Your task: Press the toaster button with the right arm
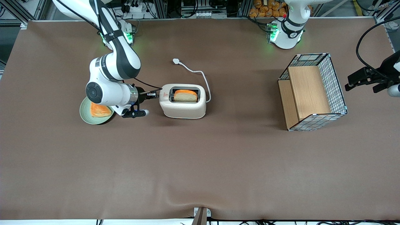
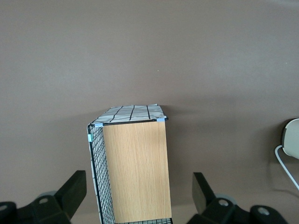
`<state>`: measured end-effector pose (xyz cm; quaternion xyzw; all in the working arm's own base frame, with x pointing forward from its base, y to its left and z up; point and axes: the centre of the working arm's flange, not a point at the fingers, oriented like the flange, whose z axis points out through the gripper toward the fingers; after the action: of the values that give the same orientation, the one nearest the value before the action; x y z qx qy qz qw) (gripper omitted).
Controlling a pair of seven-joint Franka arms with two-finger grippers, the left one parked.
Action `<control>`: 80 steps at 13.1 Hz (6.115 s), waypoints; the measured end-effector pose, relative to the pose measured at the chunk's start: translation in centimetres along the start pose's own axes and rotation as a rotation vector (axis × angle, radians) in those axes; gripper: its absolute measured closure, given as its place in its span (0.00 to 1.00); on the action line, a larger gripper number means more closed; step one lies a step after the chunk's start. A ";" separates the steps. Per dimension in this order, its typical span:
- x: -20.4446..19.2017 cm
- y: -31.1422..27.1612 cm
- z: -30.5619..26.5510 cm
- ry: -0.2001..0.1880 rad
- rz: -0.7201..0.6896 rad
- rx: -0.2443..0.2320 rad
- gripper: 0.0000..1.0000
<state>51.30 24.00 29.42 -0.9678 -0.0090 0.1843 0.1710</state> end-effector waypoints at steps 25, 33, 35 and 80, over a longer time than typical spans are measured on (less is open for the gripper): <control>2.0 4.6 4.8 -0.015 -0.019 0.144 0.99; 2.0 4.9 4.9 -0.026 -0.013 0.170 0.99; 2.0 4.9 4.6 -0.048 -0.018 0.180 0.99; -8.2 14.0 -37.5 0.269 0.019 -0.274 0.00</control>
<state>56.50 -2.18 60.43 -0.9980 -0.0020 0.0522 0.0353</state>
